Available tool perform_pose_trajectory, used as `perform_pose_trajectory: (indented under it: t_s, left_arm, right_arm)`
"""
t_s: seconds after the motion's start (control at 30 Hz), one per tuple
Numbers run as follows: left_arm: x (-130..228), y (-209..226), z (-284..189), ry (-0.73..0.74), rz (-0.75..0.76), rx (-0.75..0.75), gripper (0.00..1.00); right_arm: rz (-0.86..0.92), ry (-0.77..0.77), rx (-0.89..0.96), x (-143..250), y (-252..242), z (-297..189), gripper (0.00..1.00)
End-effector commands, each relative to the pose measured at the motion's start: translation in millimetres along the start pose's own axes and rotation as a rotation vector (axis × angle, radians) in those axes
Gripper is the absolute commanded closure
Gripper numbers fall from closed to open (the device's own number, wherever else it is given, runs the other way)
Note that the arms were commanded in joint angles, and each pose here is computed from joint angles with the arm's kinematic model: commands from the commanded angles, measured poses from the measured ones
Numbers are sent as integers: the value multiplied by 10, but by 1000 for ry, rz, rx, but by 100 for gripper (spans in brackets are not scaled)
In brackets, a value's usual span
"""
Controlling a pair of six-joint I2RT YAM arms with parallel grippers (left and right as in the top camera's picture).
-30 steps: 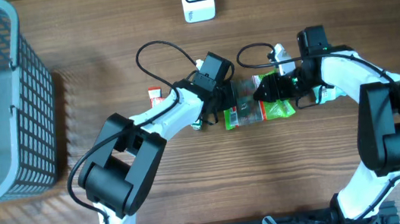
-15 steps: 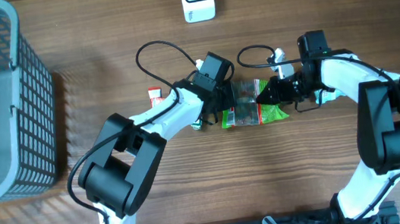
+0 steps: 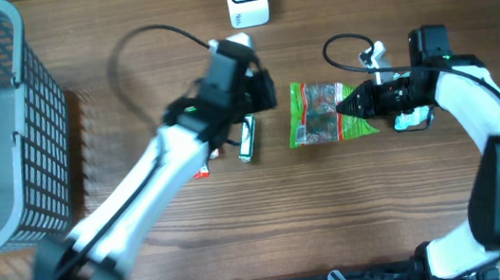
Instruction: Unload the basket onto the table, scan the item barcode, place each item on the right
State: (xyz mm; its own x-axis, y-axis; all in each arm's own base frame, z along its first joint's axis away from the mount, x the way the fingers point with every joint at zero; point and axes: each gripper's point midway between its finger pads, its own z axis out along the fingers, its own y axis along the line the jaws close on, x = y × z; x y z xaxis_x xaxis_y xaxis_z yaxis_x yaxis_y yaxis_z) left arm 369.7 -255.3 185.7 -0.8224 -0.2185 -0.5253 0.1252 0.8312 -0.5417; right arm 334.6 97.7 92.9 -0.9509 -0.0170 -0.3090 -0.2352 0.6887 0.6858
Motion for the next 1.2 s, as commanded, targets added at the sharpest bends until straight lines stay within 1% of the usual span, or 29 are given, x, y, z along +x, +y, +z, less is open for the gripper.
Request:
perform_pose_trajectory:
  t_s: [0.0,0.07,0.13,0.2,0.27,0.4,0.43,0.47,0.5,0.53,0.57,0.6,0.63,0.8,0.9,1.03,1.17]
  left_arm:
    - [-343,119,-529,-107,-23,-7,92]
    - [-452,321,-844,-140,-71,-41,94]
    - [-497,459,-1034,-150,-109,-52,95]
    - [-550,601,-1205,-166,-124,-64,96]
    - [-610,693,-1331,-183,-105,-61,96]
    - [-767,992,-1543,-234,-99,-97,96]
    - [-797,1083,-1580,-245,-98,-117,92]
    - [-827,1196,-1618,-253,-88,-144,79]
    - [-839,1309,-1649,-255,-93,-171,55]
    - [-844,1368,-1668,-257,-104,-184,36]
    - [-850,1435,-1689,-259,-120,-197,23]
    - [-861,1499,-1715,-265,-134,-209,8]
    - [-875,1549,-1739,-272,-144,-220,0]
    - [-894,1609,-1775,-283,-156,-232,0]
    - [-894,1609,-1775,-283,-156,-232,0]
    - [-894,1609,-1775,-283,-156,-232,0]
    - [-894,1609,-1775,-283,-156,-232,0]
  right_arm:
    - [-195,-103,-187,-196,577,-248,96]
    - [-261,-145,-316,-212,870,-373,96]
    - [-267,-163,-369,-239,988,-436,96]
    - [-260,-157,-317,-304,969,-447,96]
    - [-279,-144,-233,-384,961,-465,96]
    - [-392,-155,-147,-671,1324,-677,96]
    - [-422,-162,-103,-753,1414,-737,96]
    - [-454,-171,-32,-851,1522,-815,96]
    - [-482,-183,27,-926,1602,-874,95]
    - [-519,-200,82,-999,1705,-939,96]
    - [-558,-220,135,-1070,1816,-1002,96]
    - [-596,-241,185,-1140,1929,-1061,96]
    - [-612,-272,247,-1235,2053,-1141,96]
    - [-703,-325,330,-1508,2565,-1257,96]
    - [-821,-323,388,-1640,2748,-1180,96]
    - [-1006,-265,560,-1734,2771,-891,96]
    - [-1191,-134,698,-1771,2657,-403,96]
